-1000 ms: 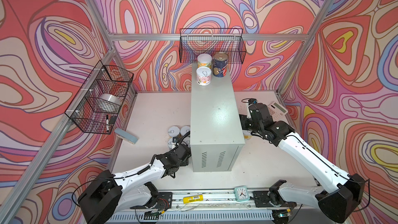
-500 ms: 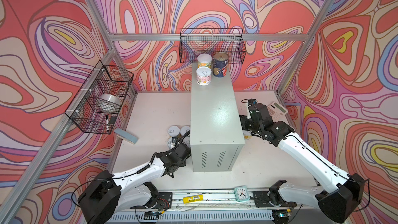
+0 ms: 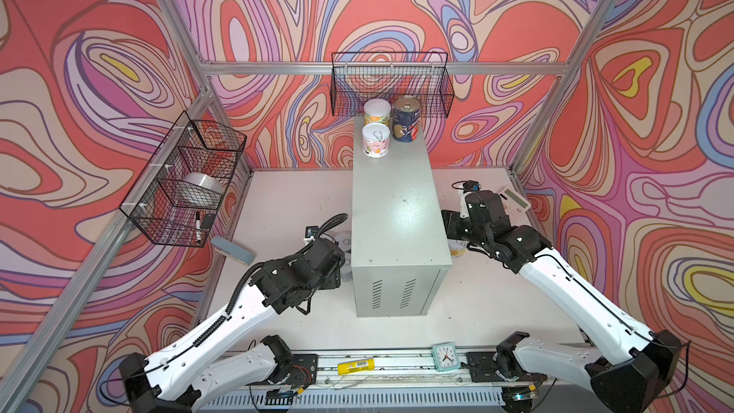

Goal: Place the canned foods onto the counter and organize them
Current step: 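Carry the held can over the cabinet with the left gripper while the right arm rises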

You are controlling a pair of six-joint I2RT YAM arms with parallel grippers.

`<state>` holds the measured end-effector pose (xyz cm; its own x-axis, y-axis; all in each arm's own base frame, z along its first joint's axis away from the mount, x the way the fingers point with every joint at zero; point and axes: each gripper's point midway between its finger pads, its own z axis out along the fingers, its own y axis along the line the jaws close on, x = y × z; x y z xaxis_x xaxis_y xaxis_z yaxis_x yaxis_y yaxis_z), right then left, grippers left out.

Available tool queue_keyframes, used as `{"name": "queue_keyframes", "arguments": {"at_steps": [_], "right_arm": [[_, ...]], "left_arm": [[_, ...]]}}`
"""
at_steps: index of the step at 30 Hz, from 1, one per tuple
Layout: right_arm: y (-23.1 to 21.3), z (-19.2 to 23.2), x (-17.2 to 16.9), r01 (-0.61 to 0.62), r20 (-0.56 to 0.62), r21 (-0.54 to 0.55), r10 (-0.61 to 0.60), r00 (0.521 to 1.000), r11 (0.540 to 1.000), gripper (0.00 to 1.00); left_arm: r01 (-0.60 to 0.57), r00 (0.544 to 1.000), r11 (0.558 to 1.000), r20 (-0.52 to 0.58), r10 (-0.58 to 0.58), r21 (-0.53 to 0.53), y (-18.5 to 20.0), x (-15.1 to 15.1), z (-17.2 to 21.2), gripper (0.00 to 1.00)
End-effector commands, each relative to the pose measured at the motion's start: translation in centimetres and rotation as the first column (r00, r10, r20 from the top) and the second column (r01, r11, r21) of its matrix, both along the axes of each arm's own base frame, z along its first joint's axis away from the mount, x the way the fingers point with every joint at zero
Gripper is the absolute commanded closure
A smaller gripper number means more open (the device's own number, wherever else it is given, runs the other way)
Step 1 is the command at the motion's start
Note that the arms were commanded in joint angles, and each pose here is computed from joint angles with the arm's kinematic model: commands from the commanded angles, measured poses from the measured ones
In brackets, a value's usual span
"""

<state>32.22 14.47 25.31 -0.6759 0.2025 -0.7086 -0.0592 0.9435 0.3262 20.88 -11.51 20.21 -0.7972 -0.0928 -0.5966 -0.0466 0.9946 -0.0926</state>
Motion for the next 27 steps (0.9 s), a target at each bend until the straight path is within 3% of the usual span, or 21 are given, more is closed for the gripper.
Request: {"name": "queue_keyframes", "arguments": {"at_steps": [1,13,27], "right_arm": [[-0.6,1.6,-0.1,-0.003,0.026,0.005,0.003,1.0,1.0,0.24],[-3.1,5.5,-0.4,0.029,0.085,0.0,-0.029,0.996,1.0,0.24],[-5.4,10.3,-0.9,0.102,0.193,-0.043,-0.092,0.977,0.994,0.23]], "left_arm": [[0.004,1.0,0.994,-0.004,-0.004,0.111,2.0,-0.7,2.0,1.0],[0.056,0.985,0.985,0.151,-0.081,0.164,2.4,1.0,15.1,1.0],[0.258,0.927,0.956,0.244,-0.285,0.138,-5.3,5.6,21.5,1.0]]}}
